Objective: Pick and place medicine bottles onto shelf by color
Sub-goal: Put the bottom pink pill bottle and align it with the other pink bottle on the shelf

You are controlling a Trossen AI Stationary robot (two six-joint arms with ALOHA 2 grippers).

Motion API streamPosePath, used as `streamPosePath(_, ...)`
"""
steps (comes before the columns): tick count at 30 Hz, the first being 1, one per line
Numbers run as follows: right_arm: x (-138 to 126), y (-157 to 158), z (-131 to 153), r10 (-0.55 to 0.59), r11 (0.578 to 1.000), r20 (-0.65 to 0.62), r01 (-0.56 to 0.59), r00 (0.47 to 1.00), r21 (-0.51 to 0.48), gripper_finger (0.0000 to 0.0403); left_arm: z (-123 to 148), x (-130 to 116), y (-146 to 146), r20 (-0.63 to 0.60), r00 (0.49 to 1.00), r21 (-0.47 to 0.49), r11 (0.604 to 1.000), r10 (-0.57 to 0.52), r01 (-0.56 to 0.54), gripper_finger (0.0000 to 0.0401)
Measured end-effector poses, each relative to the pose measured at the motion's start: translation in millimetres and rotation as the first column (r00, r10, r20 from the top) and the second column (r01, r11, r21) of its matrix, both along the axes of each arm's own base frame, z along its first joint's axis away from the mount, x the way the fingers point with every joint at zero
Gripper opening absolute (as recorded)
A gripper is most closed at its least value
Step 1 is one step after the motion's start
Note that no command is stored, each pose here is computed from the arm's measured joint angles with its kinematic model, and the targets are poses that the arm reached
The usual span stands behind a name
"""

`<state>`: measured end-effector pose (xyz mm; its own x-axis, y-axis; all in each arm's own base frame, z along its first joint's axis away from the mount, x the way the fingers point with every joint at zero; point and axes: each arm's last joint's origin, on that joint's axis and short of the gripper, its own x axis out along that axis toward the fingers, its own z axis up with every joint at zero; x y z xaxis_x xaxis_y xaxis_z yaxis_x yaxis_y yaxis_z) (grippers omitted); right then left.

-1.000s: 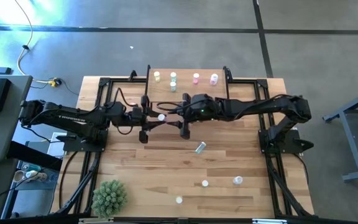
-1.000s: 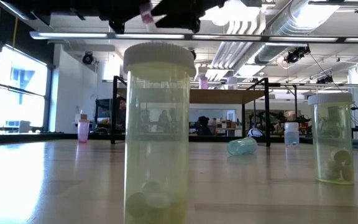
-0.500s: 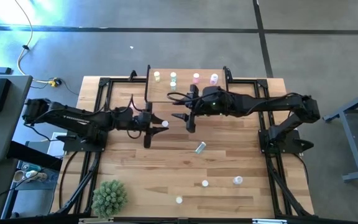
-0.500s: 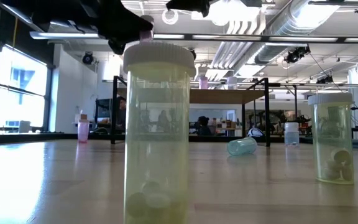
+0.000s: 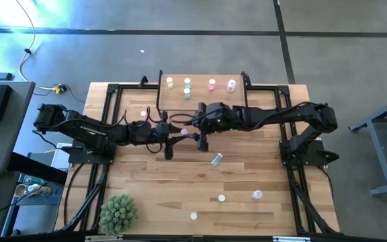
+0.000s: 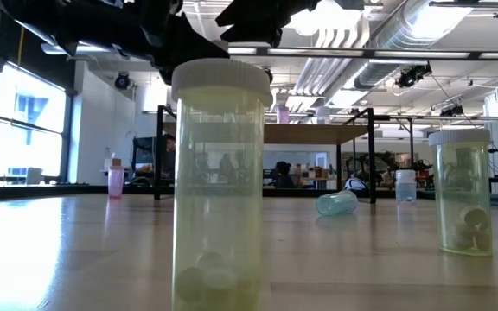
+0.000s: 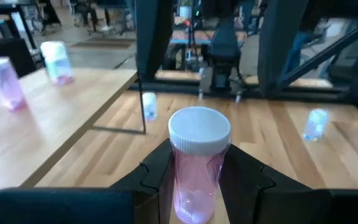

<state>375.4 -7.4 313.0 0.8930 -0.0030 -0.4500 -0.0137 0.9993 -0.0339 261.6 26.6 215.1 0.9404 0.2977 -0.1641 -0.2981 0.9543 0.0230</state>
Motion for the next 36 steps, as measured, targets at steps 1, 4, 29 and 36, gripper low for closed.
streamPosePath(1, 0, 1, -1, 0.005, 1.0, -0.005, -0.005, 1.0, 0.0, 0.0211, 0, 0, 0, 0.0, 1.0, 0.003, 1.0, -0.002, 0.002, 0.0095)
streamPosePath(4, 0, 1, -1, 0.006, 1.0, -0.007, -0.006, 1.0, -0.003, 0.0211, 0, 0, -1, -0.011, 1.0, 0.032, 0.999, -0.012, 0.012, 0.0095)
streamPosePath(29, 0, 0, -1, 0.015, 1.0, -0.001, -0.015, 1.0, 0.001, 0.0163, 14, 5, -3, 0.06, 0.998, 0.125, 0.992, -0.037, 0.029, 0.0095)
streamPosePath(36, 0, 0, -1, 0.01, 1.0, -0.001, -0.01, 1.0, 0.006, 0.0126, 14, 5, -3, 0.06, 0.998, 0.122, 0.992, -0.036, 0.028, 0.0095)
